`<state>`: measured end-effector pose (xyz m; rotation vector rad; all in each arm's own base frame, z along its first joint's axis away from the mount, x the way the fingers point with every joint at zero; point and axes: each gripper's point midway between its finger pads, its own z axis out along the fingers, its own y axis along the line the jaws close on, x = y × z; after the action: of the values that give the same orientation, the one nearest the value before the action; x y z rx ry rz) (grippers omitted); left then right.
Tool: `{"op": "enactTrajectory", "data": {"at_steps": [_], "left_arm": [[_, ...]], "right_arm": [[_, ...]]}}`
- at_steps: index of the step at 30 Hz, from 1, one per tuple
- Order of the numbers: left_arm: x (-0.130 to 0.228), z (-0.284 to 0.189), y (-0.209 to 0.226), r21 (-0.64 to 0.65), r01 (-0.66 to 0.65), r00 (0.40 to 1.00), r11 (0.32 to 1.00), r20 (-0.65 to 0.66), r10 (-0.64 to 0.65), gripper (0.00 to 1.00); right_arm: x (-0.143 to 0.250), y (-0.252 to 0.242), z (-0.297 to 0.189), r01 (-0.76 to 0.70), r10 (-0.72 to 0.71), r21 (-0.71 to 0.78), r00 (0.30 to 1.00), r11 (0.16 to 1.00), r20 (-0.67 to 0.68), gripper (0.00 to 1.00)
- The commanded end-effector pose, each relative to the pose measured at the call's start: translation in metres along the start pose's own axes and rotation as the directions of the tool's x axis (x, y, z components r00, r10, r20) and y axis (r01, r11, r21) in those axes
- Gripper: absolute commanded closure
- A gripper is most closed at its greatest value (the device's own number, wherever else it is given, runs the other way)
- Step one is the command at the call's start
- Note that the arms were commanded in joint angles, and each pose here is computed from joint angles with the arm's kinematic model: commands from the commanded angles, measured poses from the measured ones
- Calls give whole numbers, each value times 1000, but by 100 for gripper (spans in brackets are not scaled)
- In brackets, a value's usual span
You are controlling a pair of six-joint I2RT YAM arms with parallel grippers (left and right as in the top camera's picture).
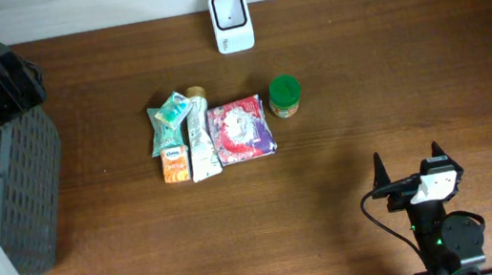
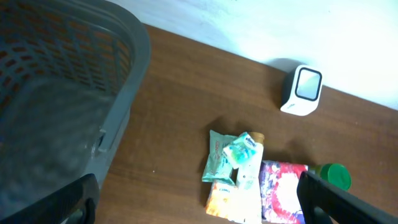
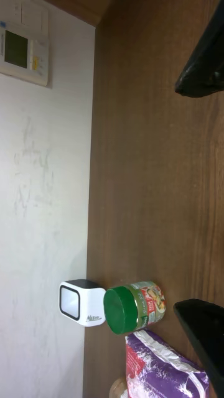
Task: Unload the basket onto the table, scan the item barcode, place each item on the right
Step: 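Move the left gripper back over the basket, then move the right gripper from rest toward the green-lidded jar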
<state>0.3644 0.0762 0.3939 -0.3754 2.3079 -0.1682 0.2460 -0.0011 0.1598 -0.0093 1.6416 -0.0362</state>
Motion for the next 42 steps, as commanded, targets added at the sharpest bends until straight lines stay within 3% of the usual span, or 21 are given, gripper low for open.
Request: {"op": "enactTrajectory", "data": {"at_steps": [1, 4, 6, 14, 17, 20, 24, 30, 32, 35, 38, 39, 41, 42], "left_arm": [[5, -13, -18, 100, 15, 1000, 995, -9, -15, 1], [21, -12, -18, 95, 36, 997, 995, -76, -29, 1], [18, -12, 13, -78, 25, 998, 997, -53, -29, 1], [19, -12, 15, -90, 25, 998, 996, -54, -30, 1], [19, -12, 15, -90, 25, 998, 996, -54, -30, 1], [19, -12, 15, -90, 25, 998, 996, -54, -30, 1], [19, -12, 15, -90, 25, 998, 996, -54, -30, 1], [19, -12, 15, -90, 25, 998, 996, -54, -30, 1], [19, -12, 15, -90, 25, 998, 996, -54, -30, 1], [19, -12, 15, -90, 25, 998, 996, -54, -30, 1], [19, -12, 15, -90, 25, 998, 996, -54, -30, 1], [19, -12, 15, -90, 25, 998, 996, -54, -30, 1], [19, -12, 15, -90, 25, 998, 996, -54, -30, 1], [19, -12, 15, -90, 25, 998, 996, -54, -30, 1]], "right_arm": [[4, -3, 0, -5, 5, 16, 1000, 1000, -6, 1], [4, -3, 0, -5, 5, 16, 1000, 1000, -6, 1], [4, -3, 0, -5, 5, 16, 1000, 1000, -6, 1], [0, -6, 0, -5, 5, 32, 1000, 999, 7, 1], [-43, 42, -9, -31, 76, -256, 982, 966, 170, 1], [-77, 107, -53, 133, 93, -618, 943, 775, 320, 1], [-140, 88, -77, 245, 106, -474, 794, 846, 599, 1], [-203, 56, -94, 181, 102, -313, 698, 932, 709, 1], [-220, 56, -83, 163, 101, -324, 740, 932, 665, 1], [-239, 58, -34, 86, 96, -366, 887, 927, 451, 2], [-246, 60, 15, -6, 43, -380, 995, 925, 89, 1], [-240, 61, 29, -56, 30, -380, 997, 923, -74, 1], [-231, 78, 38, -139, 22, -458, 968, 878, -250, 1], [-218, 102, 38, -233, 25, -566, 936, 791, -350, 2]]}}
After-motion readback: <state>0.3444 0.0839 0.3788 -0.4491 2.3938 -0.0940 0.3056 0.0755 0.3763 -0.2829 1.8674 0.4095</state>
